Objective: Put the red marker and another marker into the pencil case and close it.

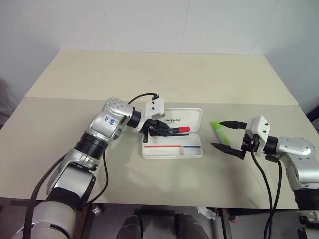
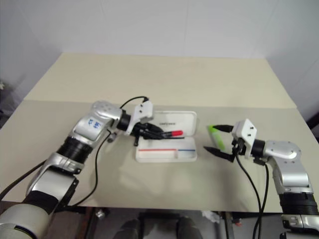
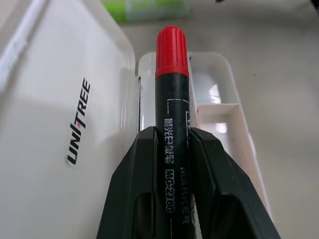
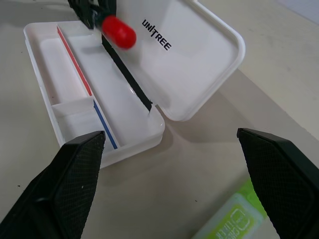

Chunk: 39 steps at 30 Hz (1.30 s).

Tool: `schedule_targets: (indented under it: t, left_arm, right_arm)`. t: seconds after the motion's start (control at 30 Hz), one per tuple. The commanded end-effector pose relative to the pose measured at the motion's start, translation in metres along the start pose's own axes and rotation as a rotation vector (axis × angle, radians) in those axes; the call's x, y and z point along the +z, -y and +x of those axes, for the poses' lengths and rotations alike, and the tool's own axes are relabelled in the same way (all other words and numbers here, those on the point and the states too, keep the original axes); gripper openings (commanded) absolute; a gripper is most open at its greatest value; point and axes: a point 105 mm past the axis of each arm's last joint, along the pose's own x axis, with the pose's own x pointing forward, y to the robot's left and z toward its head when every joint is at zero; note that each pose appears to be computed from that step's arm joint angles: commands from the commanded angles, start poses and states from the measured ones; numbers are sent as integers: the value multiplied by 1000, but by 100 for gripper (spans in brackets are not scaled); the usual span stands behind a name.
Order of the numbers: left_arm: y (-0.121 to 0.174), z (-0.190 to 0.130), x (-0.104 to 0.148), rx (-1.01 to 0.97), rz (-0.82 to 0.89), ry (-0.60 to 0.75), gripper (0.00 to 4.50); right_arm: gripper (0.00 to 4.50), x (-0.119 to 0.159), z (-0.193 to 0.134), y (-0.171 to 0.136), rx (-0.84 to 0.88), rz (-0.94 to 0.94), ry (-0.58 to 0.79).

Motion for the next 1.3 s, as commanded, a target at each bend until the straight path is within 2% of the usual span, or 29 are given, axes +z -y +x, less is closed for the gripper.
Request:
schedule_targets:
  t: [0.03,0.13,0.53,0.67,0.77,0.9,1.1,1.3]
  left_arm:
    - [-2,2,14,-5,44,12,58]
    - [-5,7,16,1,35,26,58]
    - [-4,6,15,-12,39,32,448]
    - [-6,0,24,44,93,72,448]
    - [-3,-14,43,110,178,198,448]
    - [15,-31,53,91,206,326,448]
    - [39,-55,50,67,220,411,448]
    - [60,-86,30,51,201,432,448]
  right_arm:
    - [450,12,-2,1,-11,-30,34]
    - [450,11,-1,-1,-11,-29,33]
    - [450,12,0,-5,-23,-21,31]
    - [450,8,-1,-3,-68,-4,10]
    - [450,-1,0,-2,-146,27,-18]
    - [450,-9,5,0,-247,71,-23]
    - [450,-24,12,5,-368,122,-45]
    - [450,-43,14,15,-477,178,-104]
